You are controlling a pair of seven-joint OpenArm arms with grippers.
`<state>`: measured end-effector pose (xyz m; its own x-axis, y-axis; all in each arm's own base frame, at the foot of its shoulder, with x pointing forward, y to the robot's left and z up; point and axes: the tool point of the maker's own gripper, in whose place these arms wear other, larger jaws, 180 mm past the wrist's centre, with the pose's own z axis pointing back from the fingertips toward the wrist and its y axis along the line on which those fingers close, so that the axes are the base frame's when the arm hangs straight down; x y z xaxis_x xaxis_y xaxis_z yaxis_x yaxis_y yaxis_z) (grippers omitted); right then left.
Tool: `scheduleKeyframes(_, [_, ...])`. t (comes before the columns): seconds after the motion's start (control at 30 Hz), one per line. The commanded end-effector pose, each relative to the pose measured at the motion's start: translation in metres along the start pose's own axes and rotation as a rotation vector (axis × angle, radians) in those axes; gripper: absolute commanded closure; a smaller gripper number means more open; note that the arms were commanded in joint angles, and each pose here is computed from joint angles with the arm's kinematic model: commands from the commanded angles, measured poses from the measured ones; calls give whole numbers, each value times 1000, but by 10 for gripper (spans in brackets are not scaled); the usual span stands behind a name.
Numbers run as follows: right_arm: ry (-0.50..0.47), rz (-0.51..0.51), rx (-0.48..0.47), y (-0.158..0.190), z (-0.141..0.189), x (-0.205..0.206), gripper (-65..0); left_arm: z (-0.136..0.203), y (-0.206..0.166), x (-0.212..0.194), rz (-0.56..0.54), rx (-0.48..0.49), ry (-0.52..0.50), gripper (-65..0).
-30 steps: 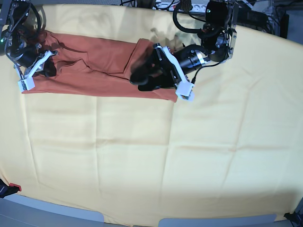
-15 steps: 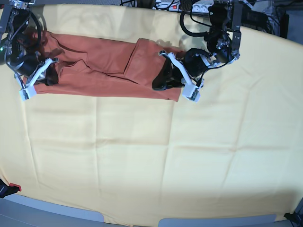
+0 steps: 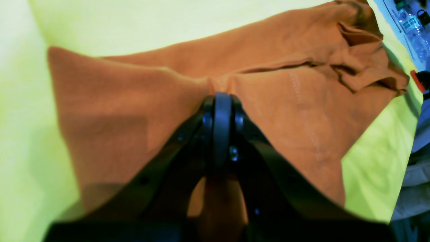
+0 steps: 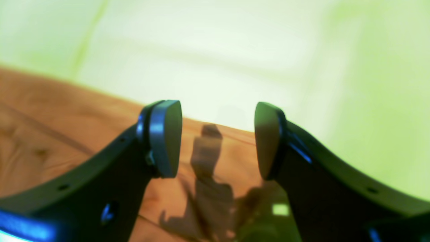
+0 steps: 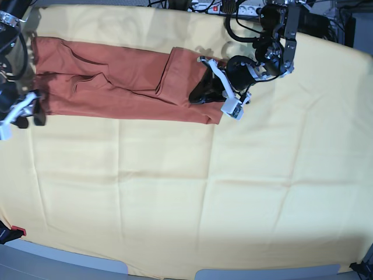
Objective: Fold the T-shirt properly
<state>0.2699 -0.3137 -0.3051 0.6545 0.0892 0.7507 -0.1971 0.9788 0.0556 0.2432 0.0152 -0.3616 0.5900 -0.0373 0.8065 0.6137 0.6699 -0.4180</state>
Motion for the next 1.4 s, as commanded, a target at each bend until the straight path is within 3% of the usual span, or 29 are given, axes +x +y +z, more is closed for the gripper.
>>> scheduleKeyframes(0.0, [-51, -4, -10, -9, 14, 13, -367, 4, 6, 6, -22, 21, -13, 0])
scheduleKeyframes(0.17, [-53, -153, 3, -22, 41, -21, -426, 6, 17, 5, 0, 68, -4, 0])
scheduleKeyframes(0.33, [-10, -333, 80, -23, 38, -67, -427, 6, 17, 5, 0, 68, -5, 0])
scheduleKeyframes(0.57, [32, -546, 252, -4, 36, -98, -427, 6, 17, 6, -1, 67, -7, 0])
scheduleKeyframes(0.83, [62, -613, 286, 2, 31, -113, -427, 5, 17, 11, -2, 64, -18, 0])
scheduleKeyframes(1.1, [238, -565, 442, 54, 12, -135, -426, 5, 18, 14, -7, 63, -23, 0])
scheduleKeyframes(1.37, [245, -560, 444, 54, 12, -135, -426, 5, 18, 14, -7, 63, -24, 0])
